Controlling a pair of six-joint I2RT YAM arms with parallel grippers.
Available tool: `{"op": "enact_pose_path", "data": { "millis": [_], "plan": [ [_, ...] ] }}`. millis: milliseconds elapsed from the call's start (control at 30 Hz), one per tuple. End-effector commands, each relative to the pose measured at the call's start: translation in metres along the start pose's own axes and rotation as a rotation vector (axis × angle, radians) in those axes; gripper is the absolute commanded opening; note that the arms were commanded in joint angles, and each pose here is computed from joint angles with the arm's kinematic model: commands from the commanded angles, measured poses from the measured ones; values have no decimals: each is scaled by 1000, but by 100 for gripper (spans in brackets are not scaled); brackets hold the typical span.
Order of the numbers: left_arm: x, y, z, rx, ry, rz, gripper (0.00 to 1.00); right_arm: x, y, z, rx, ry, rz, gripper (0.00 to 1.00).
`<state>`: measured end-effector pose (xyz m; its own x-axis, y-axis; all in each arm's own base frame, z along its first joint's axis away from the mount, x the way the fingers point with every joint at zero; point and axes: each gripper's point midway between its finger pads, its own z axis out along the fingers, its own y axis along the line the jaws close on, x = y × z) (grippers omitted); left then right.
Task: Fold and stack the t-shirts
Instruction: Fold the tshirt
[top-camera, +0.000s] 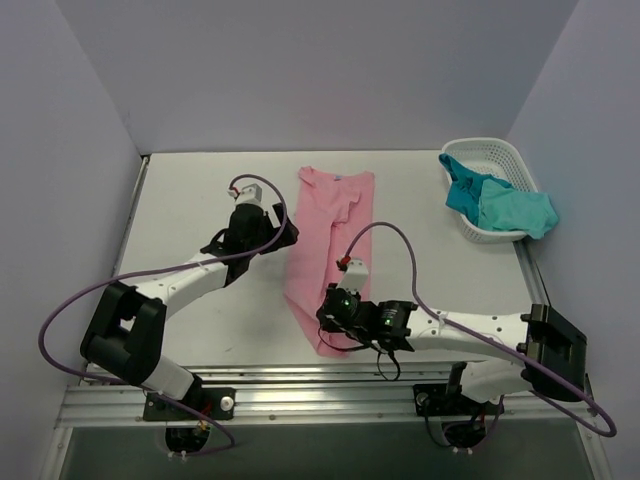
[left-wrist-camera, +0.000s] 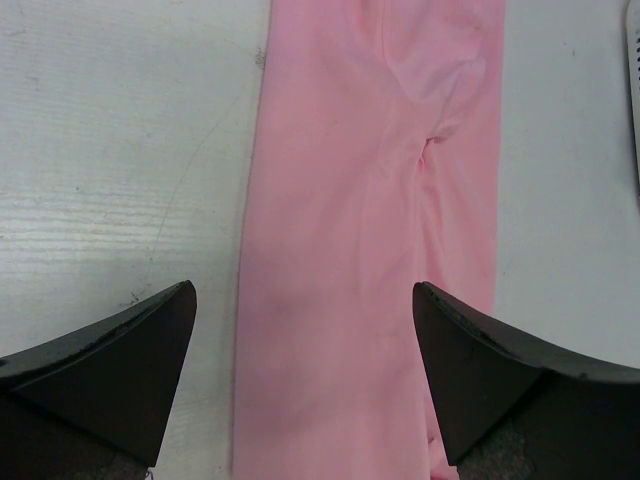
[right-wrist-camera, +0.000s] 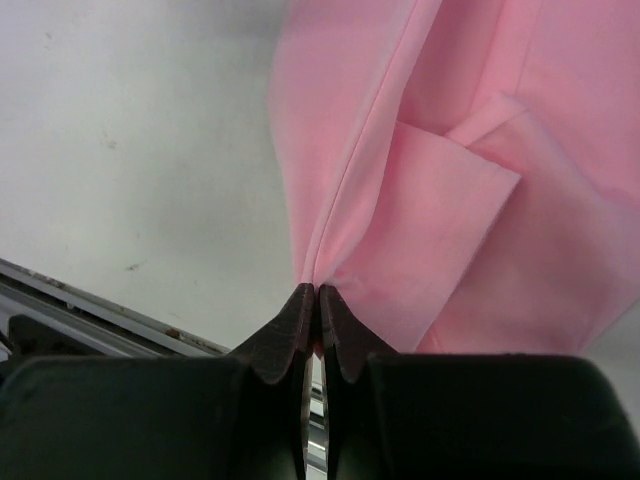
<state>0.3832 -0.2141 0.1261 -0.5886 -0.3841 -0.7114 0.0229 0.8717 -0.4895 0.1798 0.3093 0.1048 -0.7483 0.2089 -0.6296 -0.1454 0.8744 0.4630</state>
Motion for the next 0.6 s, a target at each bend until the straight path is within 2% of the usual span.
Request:
{"op": "enact_pose_path", "data": {
  "millis": [0, 133, 167, 200, 267, 300, 333, 400, 567],
  "plan": [
    [-21, -22, 1, 62, -55, -3, 98, 18, -35, 2, 111, -15, 54, 0],
    [-18, -22, 2, 60, -49, -1, 98, 51, -56, 9, 149, 32, 58, 0],
    [-19, -22, 1, 60, -48, -1, 98, 57, -61, 9, 163, 38, 52, 5],
    [-19, -23, 1, 61, -50, -1, 98, 65, -61, 7, 164, 45, 57, 22],
    [-19, -24, -1, 63, -51, 1, 98, 70, -64, 6, 179, 35, 50, 46],
    [-19, -25, -1, 63, -51, 0, 98, 75, -67, 4, 194, 40, 32, 75],
    [-18, -25, -1, 63, -49, 1, 98, 76, -70, 4, 210, 31, 34, 85],
    [-17, -27, -4, 66, -49, 1, 98, 79, -70, 1, 220, 35, 16, 92],
    [-21, -35, -22, 77, -69, 4, 99, 68, -62, -11, 225, -13, -7, 92]
  ]
}}
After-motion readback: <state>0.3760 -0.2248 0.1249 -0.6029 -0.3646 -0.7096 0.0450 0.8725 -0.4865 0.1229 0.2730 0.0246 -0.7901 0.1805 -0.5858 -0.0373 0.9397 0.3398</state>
